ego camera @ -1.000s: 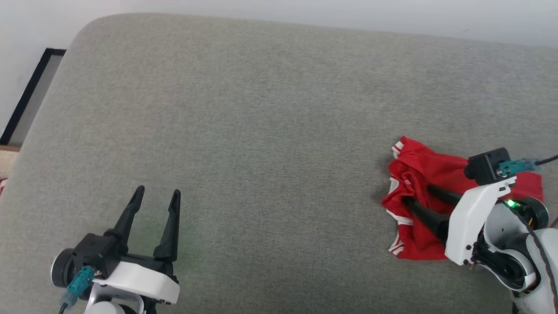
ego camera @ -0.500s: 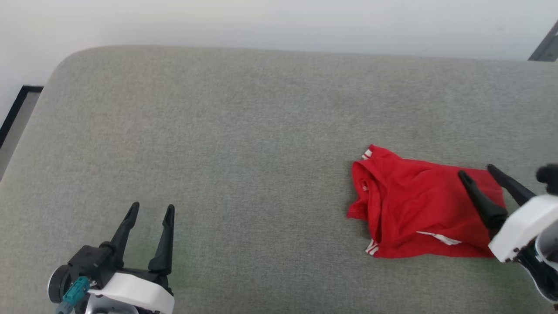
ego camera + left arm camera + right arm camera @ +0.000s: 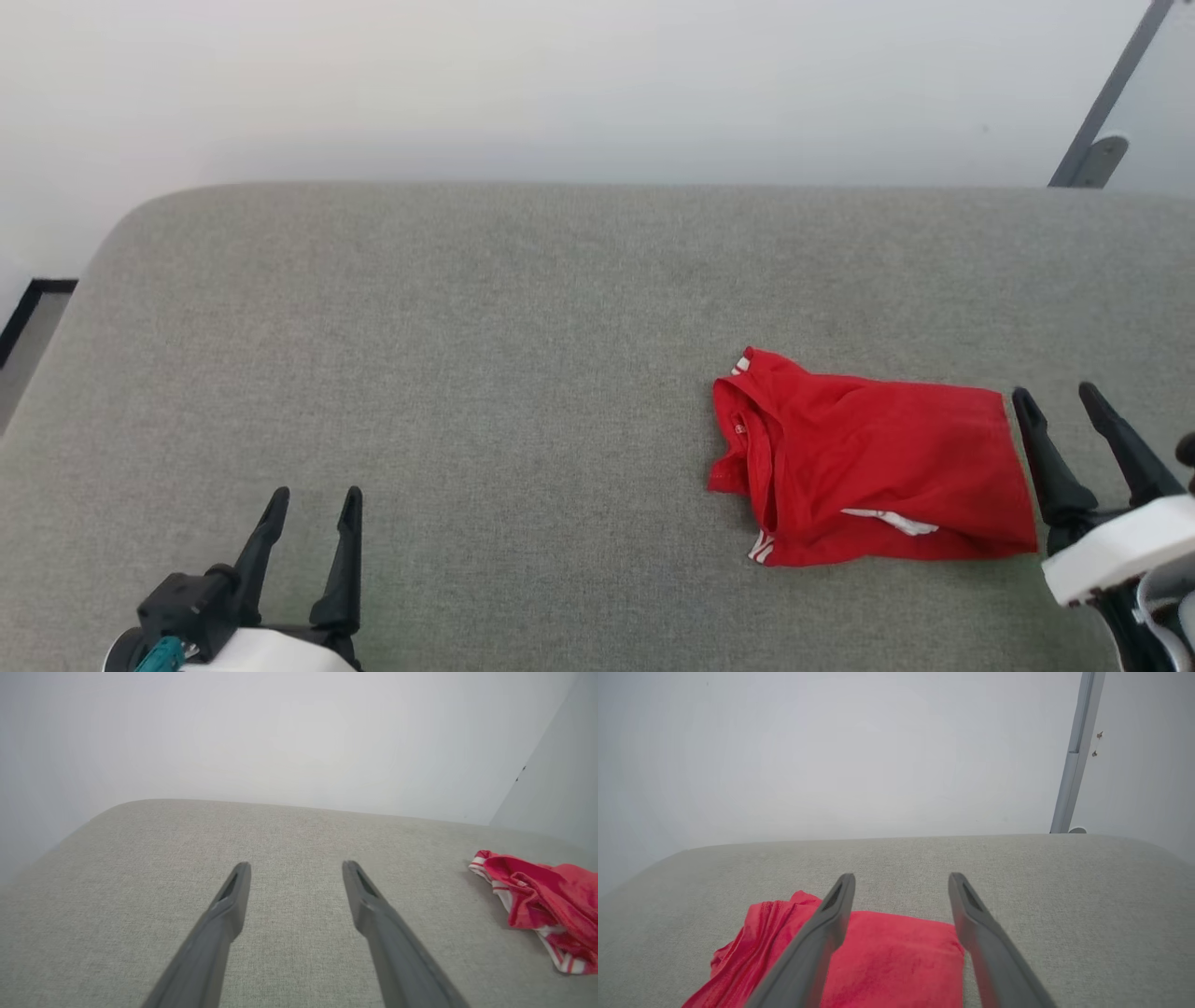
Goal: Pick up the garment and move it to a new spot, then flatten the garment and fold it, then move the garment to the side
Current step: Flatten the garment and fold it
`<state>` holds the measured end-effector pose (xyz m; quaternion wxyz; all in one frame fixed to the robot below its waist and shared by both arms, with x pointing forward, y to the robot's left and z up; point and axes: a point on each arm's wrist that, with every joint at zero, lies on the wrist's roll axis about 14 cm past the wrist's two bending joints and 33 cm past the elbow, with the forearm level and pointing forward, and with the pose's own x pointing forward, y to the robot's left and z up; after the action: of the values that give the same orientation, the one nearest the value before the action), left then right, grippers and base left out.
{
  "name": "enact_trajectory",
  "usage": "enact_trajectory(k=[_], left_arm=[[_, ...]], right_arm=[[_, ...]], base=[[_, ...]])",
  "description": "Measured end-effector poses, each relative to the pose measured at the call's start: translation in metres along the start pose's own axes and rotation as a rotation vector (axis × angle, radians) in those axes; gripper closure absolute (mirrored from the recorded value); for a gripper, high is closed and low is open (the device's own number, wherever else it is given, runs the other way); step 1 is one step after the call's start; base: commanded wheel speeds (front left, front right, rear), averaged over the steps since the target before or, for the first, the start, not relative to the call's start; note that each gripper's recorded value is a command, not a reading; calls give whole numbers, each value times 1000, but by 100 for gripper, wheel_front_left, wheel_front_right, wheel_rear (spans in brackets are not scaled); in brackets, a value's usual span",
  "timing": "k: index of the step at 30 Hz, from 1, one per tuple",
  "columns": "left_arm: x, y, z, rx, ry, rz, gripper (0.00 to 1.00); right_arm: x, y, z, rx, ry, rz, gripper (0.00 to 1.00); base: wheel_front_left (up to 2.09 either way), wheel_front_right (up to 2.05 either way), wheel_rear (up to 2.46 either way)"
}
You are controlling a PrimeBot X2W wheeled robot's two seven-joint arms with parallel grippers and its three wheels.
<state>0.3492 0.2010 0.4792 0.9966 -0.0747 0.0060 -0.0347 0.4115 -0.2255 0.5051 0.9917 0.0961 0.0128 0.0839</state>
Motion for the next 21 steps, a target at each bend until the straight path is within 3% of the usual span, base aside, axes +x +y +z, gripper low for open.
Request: enact_trajectory(k=[8, 21], left_arm=[[-13, 6, 13, -9, -44, 28, 0], [-45, 17, 9, -17, -39, 92, 0]], right_arm=[[-20, -2, 14, -33, -64, -19, 0], [-55, -14, 6, -33, -49, -64, 0]], base=[[0, 0, 0], [0, 0, 0]])
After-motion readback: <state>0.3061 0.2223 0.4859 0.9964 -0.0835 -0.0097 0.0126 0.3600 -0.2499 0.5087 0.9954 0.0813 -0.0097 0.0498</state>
